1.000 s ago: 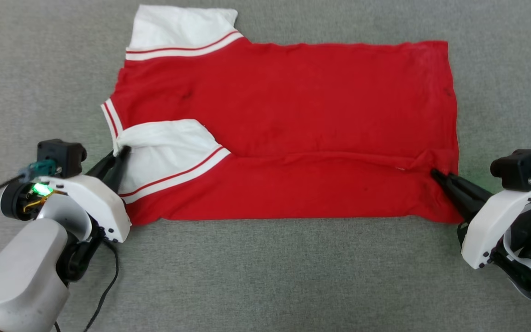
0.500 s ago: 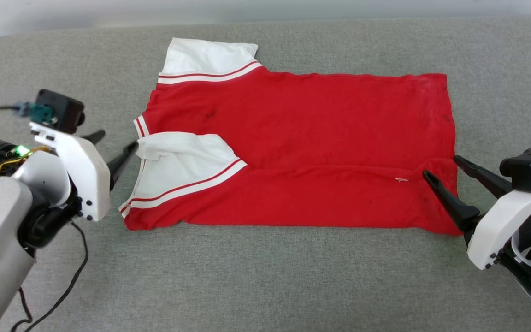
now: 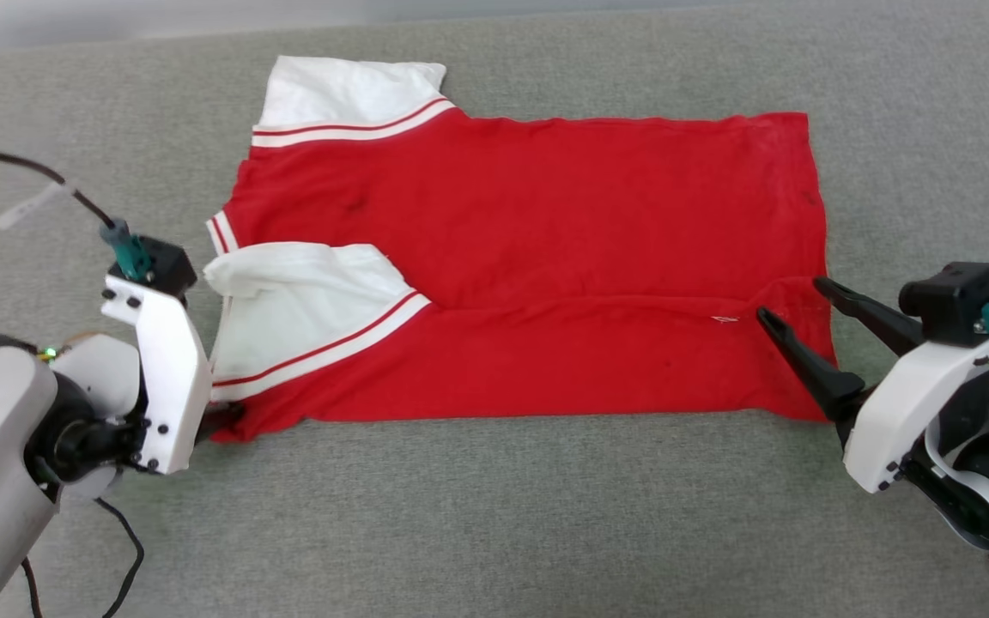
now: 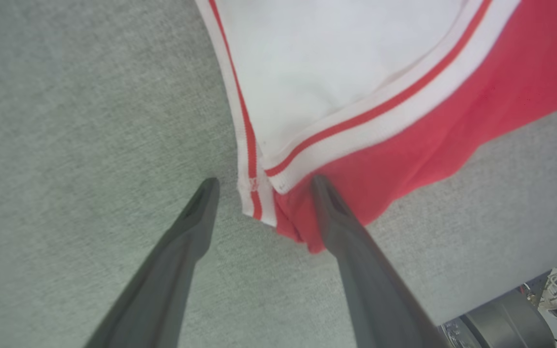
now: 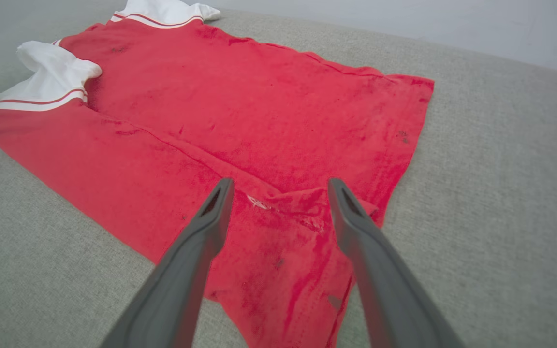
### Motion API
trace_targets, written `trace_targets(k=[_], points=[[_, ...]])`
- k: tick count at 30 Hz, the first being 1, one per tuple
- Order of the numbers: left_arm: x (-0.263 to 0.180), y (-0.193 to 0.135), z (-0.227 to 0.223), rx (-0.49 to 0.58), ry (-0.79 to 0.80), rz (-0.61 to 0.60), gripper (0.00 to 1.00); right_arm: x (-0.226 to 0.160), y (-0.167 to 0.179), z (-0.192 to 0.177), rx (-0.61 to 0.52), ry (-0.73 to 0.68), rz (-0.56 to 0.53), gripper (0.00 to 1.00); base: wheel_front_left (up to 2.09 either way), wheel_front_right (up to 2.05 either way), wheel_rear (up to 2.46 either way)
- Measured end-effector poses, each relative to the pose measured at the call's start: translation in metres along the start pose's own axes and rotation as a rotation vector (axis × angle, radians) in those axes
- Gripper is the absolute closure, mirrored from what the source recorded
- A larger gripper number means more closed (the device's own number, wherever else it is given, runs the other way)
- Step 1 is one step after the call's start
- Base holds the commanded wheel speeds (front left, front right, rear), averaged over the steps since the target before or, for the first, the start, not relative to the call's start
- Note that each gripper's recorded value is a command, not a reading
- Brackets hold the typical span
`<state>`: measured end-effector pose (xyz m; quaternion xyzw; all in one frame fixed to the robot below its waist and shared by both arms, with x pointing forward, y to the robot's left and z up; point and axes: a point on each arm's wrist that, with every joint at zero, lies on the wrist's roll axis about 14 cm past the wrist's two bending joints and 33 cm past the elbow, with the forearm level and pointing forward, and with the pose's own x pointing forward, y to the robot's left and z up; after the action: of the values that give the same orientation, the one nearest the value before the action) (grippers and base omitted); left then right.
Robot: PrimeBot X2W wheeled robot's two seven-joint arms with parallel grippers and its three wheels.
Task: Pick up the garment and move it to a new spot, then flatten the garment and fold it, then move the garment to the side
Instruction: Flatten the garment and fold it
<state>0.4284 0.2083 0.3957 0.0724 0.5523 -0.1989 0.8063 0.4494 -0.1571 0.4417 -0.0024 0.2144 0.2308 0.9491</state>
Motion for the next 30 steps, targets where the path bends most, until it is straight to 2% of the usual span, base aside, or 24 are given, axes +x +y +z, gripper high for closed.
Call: trace_targets(k=[7,8,9,10,14,18,22,25,30], points=[[0.024,-0.003,-0.017,-0.018,0.082,-0.017,0.00,-0.001,-0.006,-0.001,0.005,0.003,-0.019,0.00,0.00,0.00,0.00],[0.024,-0.003,-0.017,-0.020,0.083,-0.019,0.22,-0.001,-0.007,0.002,0.001,-0.006,-0.022,0.00,0.00,0.00,0.00],[0.024,-0.003,-0.017,-0.015,0.076,-0.020,0.72,-0.001,-0.008,0.007,-0.006,-0.015,-0.024,0.00,0.00,0.00,0.00],[0.024,-0.004,-0.017,-0.010,0.071,-0.018,1.00,-0.002,-0.010,0.013,-0.016,-0.027,-0.027,0.00,0.00,0.00,0.00],[0.017,-0.008,-0.015,0.004,0.043,-0.025,1.00,-0.007,-0.019,0.040,-0.099,-0.042,-0.039,0.00,0.00,0.00,0.00],[0.004,-0.011,-0.008,0.042,-0.010,-0.021,1.00,-0.013,-0.028,0.061,-0.196,0.034,-0.047,0.00,0.00,0.00,0.00],[-0.010,-0.012,-0.001,0.079,-0.062,-0.011,1.00,-0.022,-0.038,0.047,-0.242,0.277,-0.053,0.00,0.00,0.00,0.00],[-0.016,-0.015,0.003,0.096,-0.087,-0.011,1.00,-0.031,-0.042,0.028,-0.228,0.471,-0.045,0.00,0.00,0.00,0.00],[-0.015,-0.020,0.010,0.116,-0.108,-0.021,1.00,-0.030,-0.045,-0.002,-0.150,0.669,-0.028,0.00,0.00,0.00,0.00]])
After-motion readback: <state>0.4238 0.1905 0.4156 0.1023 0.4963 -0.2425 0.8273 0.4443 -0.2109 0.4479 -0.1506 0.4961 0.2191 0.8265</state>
